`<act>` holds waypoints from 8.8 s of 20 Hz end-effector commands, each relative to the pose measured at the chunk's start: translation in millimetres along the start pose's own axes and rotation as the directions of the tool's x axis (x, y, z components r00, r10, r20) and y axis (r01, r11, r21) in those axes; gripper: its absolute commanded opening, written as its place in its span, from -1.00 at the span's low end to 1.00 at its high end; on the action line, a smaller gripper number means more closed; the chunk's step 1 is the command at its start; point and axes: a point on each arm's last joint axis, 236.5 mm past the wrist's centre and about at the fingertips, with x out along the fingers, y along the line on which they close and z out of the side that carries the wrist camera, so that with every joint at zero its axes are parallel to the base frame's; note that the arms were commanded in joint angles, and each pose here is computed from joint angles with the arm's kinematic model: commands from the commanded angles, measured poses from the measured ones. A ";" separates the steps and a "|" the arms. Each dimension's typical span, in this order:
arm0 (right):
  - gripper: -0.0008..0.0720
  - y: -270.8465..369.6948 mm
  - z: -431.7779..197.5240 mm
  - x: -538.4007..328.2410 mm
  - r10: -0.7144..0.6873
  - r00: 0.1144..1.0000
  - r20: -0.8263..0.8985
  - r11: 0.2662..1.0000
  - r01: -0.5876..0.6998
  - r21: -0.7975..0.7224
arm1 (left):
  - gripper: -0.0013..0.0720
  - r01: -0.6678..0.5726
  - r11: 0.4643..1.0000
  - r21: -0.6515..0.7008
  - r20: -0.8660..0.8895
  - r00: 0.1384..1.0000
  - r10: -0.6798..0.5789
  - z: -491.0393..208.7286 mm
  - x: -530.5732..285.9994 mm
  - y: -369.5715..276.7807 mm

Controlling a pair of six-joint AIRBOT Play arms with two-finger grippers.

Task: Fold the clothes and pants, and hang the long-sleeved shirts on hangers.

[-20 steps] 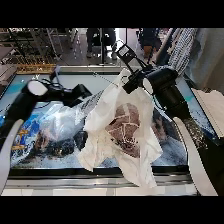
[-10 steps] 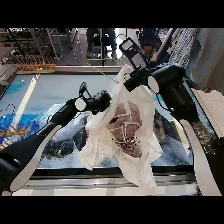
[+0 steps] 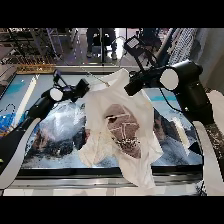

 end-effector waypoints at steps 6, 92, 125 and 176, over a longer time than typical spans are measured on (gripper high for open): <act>-0.92 39.9 19.5 -5.8 0.176 0.981 0.085 0.983 -0.180 0.046 | -0.93 0.071 0.997 0.028 -0.002 0.997 -0.071 36.0 -11.6 17.3; -0.92 47.9 42.7 -51.9 0.193 0.950 0.245 0.978 -0.206 0.028 | 0.95 0.641 0.749 0.166 -0.403 0.737 -0.542 -26.7 -57.9 -32.9; -0.92 90.3 30.9 -87.1 0.366 0.907 0.208 0.925 -0.380 0.028 | -0.93 0.527 0.768 0.363 -0.109 0.843 -0.527 63.9 -50.1 -42.1; -0.92 -231.5 52.2 -156.6 -0.602 0.633 0.488 0.733 0.194 0.652 | 0.17 0.185 0.374 0.909 -0.152 0.981 -0.117 -90.7 -375.7 -153.6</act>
